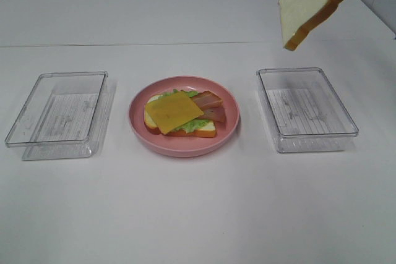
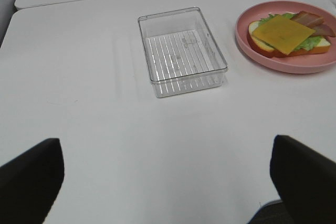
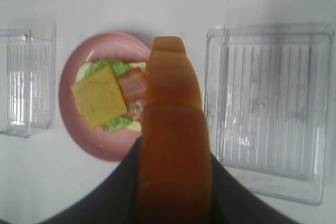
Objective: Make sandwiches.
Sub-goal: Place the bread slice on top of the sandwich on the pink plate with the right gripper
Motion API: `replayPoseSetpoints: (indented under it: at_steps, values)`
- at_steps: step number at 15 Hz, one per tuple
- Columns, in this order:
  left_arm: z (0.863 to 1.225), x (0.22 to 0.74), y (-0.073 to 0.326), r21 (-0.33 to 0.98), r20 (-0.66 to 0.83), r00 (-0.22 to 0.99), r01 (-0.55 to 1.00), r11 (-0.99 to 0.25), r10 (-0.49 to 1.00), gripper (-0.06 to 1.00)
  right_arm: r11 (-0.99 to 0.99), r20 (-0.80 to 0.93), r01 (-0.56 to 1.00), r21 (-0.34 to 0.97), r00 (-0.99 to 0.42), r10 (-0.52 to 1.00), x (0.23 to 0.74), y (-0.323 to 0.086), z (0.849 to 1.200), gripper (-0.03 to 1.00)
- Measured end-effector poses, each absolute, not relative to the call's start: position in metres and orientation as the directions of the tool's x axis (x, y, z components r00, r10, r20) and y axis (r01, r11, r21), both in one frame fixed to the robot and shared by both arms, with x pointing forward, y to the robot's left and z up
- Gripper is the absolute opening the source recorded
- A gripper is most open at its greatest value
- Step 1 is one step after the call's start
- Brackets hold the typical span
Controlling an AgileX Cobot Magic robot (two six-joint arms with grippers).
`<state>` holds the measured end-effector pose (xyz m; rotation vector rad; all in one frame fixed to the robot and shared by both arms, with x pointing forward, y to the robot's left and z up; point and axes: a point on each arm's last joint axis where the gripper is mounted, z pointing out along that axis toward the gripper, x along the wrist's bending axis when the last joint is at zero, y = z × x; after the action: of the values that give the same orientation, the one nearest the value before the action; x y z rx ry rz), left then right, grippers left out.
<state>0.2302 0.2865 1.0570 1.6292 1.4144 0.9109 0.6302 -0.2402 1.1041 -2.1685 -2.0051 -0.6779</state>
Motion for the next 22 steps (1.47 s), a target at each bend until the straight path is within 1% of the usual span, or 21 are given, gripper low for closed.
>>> replayPoseSetpoints:
  at_steps: [2,3,5,7,9,12,13,15,18,21,22]
  values:
    - [1.057,0.230,0.287,0.898,0.026,0.124,0.434,-0.078,0.992,0.99,-0.061,0.391,0.989,0.137,0.003,0.920,0.620,-0.226,1.081,0.23]
    - [1.057,0.230,0.287,0.898,0.026,0.124,0.434,-0.078,0.992,0.99,0.013,0.435,0.997,0.080,-0.047,0.899,0.610,-0.205,1.063,0.23]
    - [1.057,0.230,0.287,0.898,0.026,0.124,0.434,-0.078,0.992,0.99,0.048,0.491,0.993,0.106,-0.094,0.866,0.609,-0.189,1.059,0.23]
    - [1.057,0.230,0.287,0.898,0.026,0.124,0.434,-0.078,0.992,0.99,0.061,0.586,0.987,0.151,-0.139,0.798,0.615,-0.170,1.055,0.23]
    - [1.057,0.230,0.287,0.898,0.026,0.124,0.434,-0.078,0.992,0.99,0.064,0.659,0.984,0.167,-0.160,0.735,0.624,-0.160,1.044,0.23]
    - [1.057,0.230,0.287,0.898,0.026,0.124,0.434,-0.078,0.992,0.99,0.051,0.763,0.983,0.176,-0.169,0.623,0.642,-0.147,1.014,0.23]
    - [1.057,0.230,0.287,0.898,0.026,0.124,0.434,-0.078,0.992,0.99,0.027,0.819,0.984,0.176,-0.162,0.550,0.654,-0.140,0.990,0.23]
    - [1.057,0.230,0.287,0.898,0.026,0.124,0.434,-0.078,0.992,0.99,0.003,0.850,0.986,0.168,-0.146,0.507,0.661,-0.136,0.974,0.23]
    - [1.057,0.230,0.287,0.898,0.026,0.124,0.434,-0.078,0.992,0.99,-0.013,0.852,0.987,0.163,-0.134,0.507,0.666,-0.124,0.951,0.23]
    - [1.057,0.230,0.287,0.898,0.026,0.124,0.434,-0.078,0.992,0.99,-0.007,0.824,0.981,0.193,-0.159,0.544,0.659,-0.091,0.941,0.23]
    - [1.057,0.230,0.287,0.898,0.026,0.124,0.434,-0.078,0.992,0.99,-0.003,0.821,0.981,0.195,-0.162,0.547,0.657,-0.086,0.939,0.23]
